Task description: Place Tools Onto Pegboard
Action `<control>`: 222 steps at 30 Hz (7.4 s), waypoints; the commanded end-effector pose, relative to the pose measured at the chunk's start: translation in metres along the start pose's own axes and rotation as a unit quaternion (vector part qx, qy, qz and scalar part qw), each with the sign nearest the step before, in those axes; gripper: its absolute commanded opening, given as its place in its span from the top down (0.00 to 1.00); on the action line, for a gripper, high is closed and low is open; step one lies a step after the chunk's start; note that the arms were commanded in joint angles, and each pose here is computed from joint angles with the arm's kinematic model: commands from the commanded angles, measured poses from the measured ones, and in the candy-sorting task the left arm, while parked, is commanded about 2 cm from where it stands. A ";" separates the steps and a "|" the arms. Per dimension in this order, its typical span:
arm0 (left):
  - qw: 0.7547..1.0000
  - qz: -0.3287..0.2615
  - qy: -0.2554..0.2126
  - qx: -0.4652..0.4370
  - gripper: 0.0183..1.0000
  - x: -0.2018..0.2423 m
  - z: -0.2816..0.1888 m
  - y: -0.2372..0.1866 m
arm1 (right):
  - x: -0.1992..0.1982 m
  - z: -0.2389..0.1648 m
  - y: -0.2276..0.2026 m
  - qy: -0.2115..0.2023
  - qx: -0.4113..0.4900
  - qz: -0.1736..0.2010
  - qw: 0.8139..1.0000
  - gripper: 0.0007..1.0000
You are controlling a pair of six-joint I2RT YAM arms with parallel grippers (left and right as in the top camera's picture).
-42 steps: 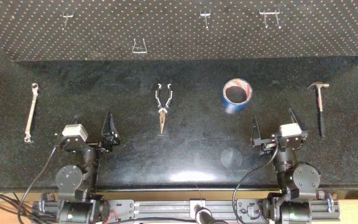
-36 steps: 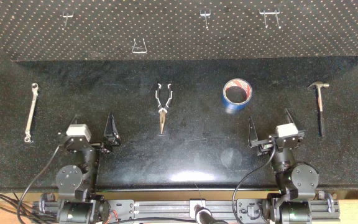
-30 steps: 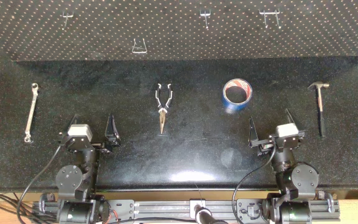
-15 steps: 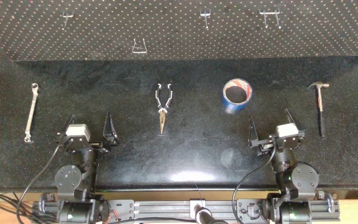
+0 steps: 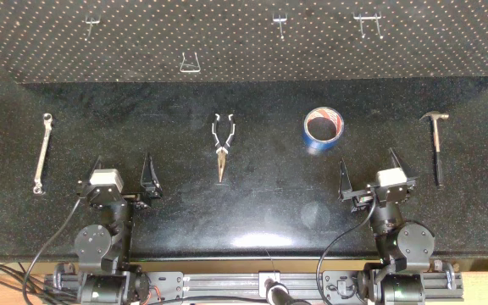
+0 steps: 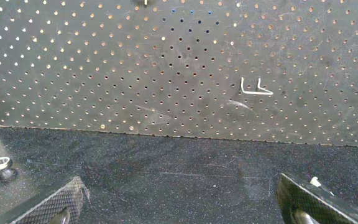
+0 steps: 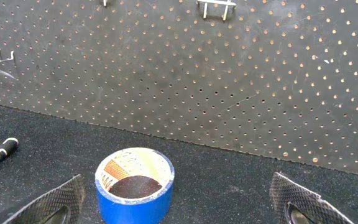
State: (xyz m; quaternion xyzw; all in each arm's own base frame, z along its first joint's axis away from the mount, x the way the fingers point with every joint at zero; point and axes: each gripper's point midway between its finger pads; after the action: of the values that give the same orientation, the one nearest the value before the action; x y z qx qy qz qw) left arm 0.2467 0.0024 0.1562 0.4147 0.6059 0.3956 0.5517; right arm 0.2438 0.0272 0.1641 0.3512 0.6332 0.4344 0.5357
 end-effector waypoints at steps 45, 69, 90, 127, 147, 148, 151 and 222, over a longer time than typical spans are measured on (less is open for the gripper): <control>0.925 0.045 0.252 0.281 0.01 0.038 -0.075 0.096 | 0.002 0.000 0.000 0.002 -0.002 -0.007 1.000 0.02; 0.782 0.089 0.153 0.597 0.01 0.192 0.009 0.014 | 0.002 0.000 0.000 0.002 -0.002 -0.007 1.000 0.02; 0.784 0.049 0.191 0.588 0.01 0.248 0.023 -0.015 | 0.002 0.000 0.000 0.002 -0.002 -0.007 1.000 0.02; 0.770 0.054 0.187 0.608 0.01 0.266 0.068 -0.045 | 0.002 0.000 0.000 0.002 -0.002 -0.007 1.000 0.02; 0.770 0.049 0.183 0.610 0.99 0.268 0.069 -0.050 | 0.002 0.000 0.000 0.002 -0.002 -0.007 1.000 0.02; 0.770 0.049 0.183 0.610 0.99 0.268 0.069 -0.050 | 0.002 0.000 0.000 0.002 -0.002 -0.007 1.000 0.02; 0.770 0.050 0.183 0.610 0.99 0.268 0.069 -0.050 | 0.002 0.000 0.000 0.002 -0.002 -0.007 1.000 0.02; 0.979 0.009 0.125 0.161 0.99 0.031 0.096 0.057 | 0.002 0.000 0.000 0.002 -0.002 -0.007 1.000 0.02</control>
State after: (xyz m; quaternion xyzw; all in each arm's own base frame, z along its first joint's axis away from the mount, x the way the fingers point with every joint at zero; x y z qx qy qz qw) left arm 0.3403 0.0485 0.1895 0.4623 0.7191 0.3368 0.3945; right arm 0.2438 0.0272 0.1641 0.3512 0.6332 0.4344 0.5357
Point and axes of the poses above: each gripper's point midway between its finger pads, its own z axis out along the fingers, its own x axis along the line the jaws close on, y = z × x, and after that the axes turned 15 degrees about -z, right-handed
